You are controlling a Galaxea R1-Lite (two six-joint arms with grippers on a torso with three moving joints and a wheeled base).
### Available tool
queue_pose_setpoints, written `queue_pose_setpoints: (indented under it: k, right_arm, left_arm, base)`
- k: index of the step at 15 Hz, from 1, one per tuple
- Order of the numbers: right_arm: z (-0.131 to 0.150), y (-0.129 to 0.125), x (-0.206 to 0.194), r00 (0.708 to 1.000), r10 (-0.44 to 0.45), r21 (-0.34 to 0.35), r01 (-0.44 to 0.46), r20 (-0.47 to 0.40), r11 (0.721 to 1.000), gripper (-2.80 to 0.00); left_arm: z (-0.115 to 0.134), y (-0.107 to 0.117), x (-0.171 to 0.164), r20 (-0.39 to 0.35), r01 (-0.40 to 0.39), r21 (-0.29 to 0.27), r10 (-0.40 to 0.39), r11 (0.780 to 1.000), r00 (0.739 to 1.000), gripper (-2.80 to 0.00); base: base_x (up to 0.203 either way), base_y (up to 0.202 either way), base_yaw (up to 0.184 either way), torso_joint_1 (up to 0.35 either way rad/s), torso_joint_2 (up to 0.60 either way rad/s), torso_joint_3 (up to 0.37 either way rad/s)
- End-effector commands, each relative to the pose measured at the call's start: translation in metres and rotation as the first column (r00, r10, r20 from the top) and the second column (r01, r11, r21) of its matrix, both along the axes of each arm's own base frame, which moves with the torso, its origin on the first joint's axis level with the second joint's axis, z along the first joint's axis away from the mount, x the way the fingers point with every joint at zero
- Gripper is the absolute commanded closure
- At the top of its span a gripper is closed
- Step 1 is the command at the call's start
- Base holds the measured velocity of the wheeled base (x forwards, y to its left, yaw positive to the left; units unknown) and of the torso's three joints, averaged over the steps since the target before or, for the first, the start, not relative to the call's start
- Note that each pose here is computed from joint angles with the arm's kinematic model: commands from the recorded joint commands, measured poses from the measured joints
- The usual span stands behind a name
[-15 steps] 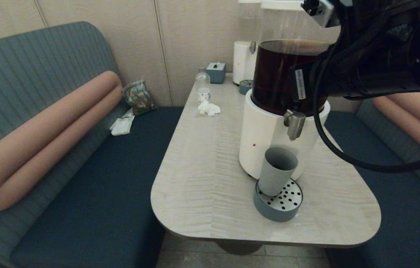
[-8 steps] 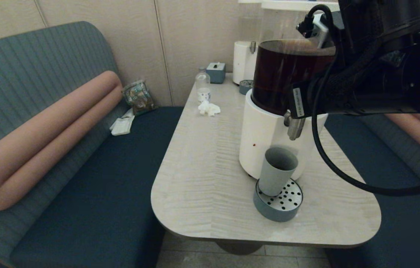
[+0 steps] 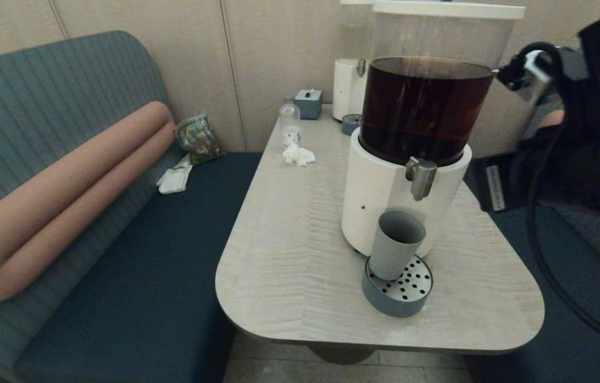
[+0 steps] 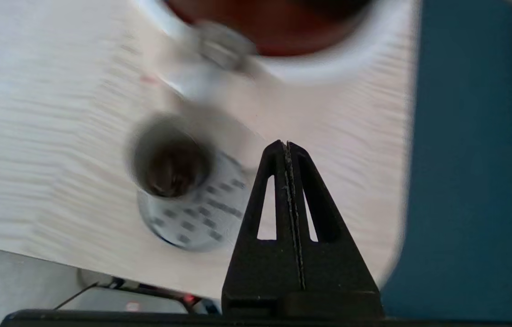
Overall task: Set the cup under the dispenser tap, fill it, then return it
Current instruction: Turn off the faucet, then place the cup next to the water dispenser
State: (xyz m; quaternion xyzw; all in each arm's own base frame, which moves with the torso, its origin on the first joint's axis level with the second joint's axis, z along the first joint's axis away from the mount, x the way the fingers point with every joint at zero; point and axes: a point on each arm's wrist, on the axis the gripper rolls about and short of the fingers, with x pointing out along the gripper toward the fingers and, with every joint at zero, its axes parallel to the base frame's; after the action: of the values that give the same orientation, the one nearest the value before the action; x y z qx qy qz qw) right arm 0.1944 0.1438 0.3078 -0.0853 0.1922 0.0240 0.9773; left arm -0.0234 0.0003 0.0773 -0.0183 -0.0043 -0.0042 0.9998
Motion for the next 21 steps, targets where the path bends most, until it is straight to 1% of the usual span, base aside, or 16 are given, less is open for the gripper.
queue_pose_setpoints:
  k: [1,3,5,7,8,9,10,12,14,16,17,18,19,20,21]
  right_arm:
    - [0.009,-0.040,-0.045,0.996,-0.039,0.048,0.035,0.078,0.998,0.00]
    - [0.005,-0.066,-0.075,0.991,-0.069,0.071,0.061,0.118,0.996,0.00]
    - [-0.004,-0.091,-0.100,0.980,-0.131,0.086,0.119,0.153,0.989,0.00]
    - [-0.007,-0.118,-0.127,0.952,-0.225,0.124,0.202,0.207,0.971,0.00]
    - [-0.009,-0.130,-0.141,0.932,-0.277,0.146,0.248,0.234,0.958,0.00]
    - [-0.012,-0.141,-0.156,0.905,-0.338,0.167,0.303,0.257,0.938,0.00]
    - [-0.016,-0.149,-0.168,0.879,-0.395,0.176,0.358,0.269,0.917,0.00]
    - [-0.029,-0.160,-0.195,0.834,-0.463,0.167,0.432,0.300,0.886,0.00]
    - [-0.046,-0.166,-0.218,0.802,-0.496,0.168,0.467,0.332,0.868,0.00]
    - [-0.061,-0.169,-0.233,0.782,-0.512,0.189,0.476,0.356,0.859,0.00]
    - [-0.069,-0.170,-0.237,0.767,-0.523,0.207,0.481,0.372,0.852,0.00]
    - [-0.075,-0.168,-0.238,0.738,-0.552,0.223,0.506,0.388,0.833,0.00]
    - [-0.080,-0.166,-0.238,0.699,-0.589,0.240,0.541,0.405,0.806,0.00]
    - [-0.087,-0.165,-0.239,0.666,-0.611,0.259,0.557,0.427,0.789,0.00]
    - [-0.092,-0.164,-0.238,0.645,-0.622,0.280,0.560,0.444,0.780,0.00]
  left_arm:
    - [0.000,0.000,0.000,-0.001,-0.001,0.004,0.001,1.000,1.000,0.00]
    - [0.000,0.000,0.000,0.000,-0.002,-0.006,0.002,1.000,1.000,0.00]
    - [0.000,0.000,0.000,0.000,-0.002,-0.014,0.002,1.000,1.000,0.00]
    - [0.000,0.000,0.000,0.000,-0.002,-0.016,0.002,1.000,1.000,0.00]
    - [0.000,0.000,0.000,0.000,-0.002,-0.016,0.002,1.000,1.000,0.00]
    - [0.000,0.000,0.000,0.001,-0.003,-0.016,0.003,1.000,1.000,0.00]
    - [0.000,0.000,0.000,0.000,-0.004,-0.014,0.004,1.000,1.000,0.00]
    - [0.000,0.000,0.000,0.000,-0.004,-0.014,0.004,1.000,1.000,0.00]
    - [0.000,0.000,0.000,0.000,-0.005,-0.023,0.005,1.000,1.000,0.00]
    - [0.000,0.000,0.000,0.000,-0.008,-0.026,0.008,1.000,1.000,0.00]
    - [0.000,0.000,0.000,0.000,-0.008,-0.025,0.008,1.000,1.000,0.00]
    - [0.000,0.000,0.000,0.000,-0.008,-0.025,0.008,1.000,1.000,0.00]
    - [0.000,0.000,0.000,0.000,-0.008,-0.025,0.008,1.000,1.000,0.00]
    - [0.000,0.000,0.000,0.000,-0.008,-0.025,0.008,1.000,1.000,0.00]
    - [0.000,0.000,0.000,0.000,-0.008,-0.025,0.008,1.000,1.000,0.00]
  base:
    - [0.000,0.000,0.000,0.000,0.00,0.000]
    - [0.000,0.000,0.000,0.000,0.00,0.000]
    - [0.000,0.000,0.000,0.000,0.00,0.000]
    - [0.000,0.000,0.000,0.000,0.00,0.000]
    - [0.000,0.000,0.000,0.000,0.00,0.000]
    - [0.000,0.000,0.000,0.000,0.00,0.000]
    - [0.000,0.000,0.000,0.000,0.00,0.000]
    - [0.000,0.000,0.000,0.000,0.00,0.000]
    - [0.000,0.000,0.000,0.000,0.00,0.000]
    - [0.000,0.000,0.000,0.000,0.00,0.000]
    - [0.000,0.000,0.000,0.000,0.00,0.000]
    - [0.000,0.000,0.000,0.000,0.00,0.000]
    - [0.000,0.000,0.000,0.000,0.00,0.000]
    - [0.000,0.000,0.000,0.000,0.00,0.000]
    - [0.000,0.000,0.000,0.000,0.00,0.000]
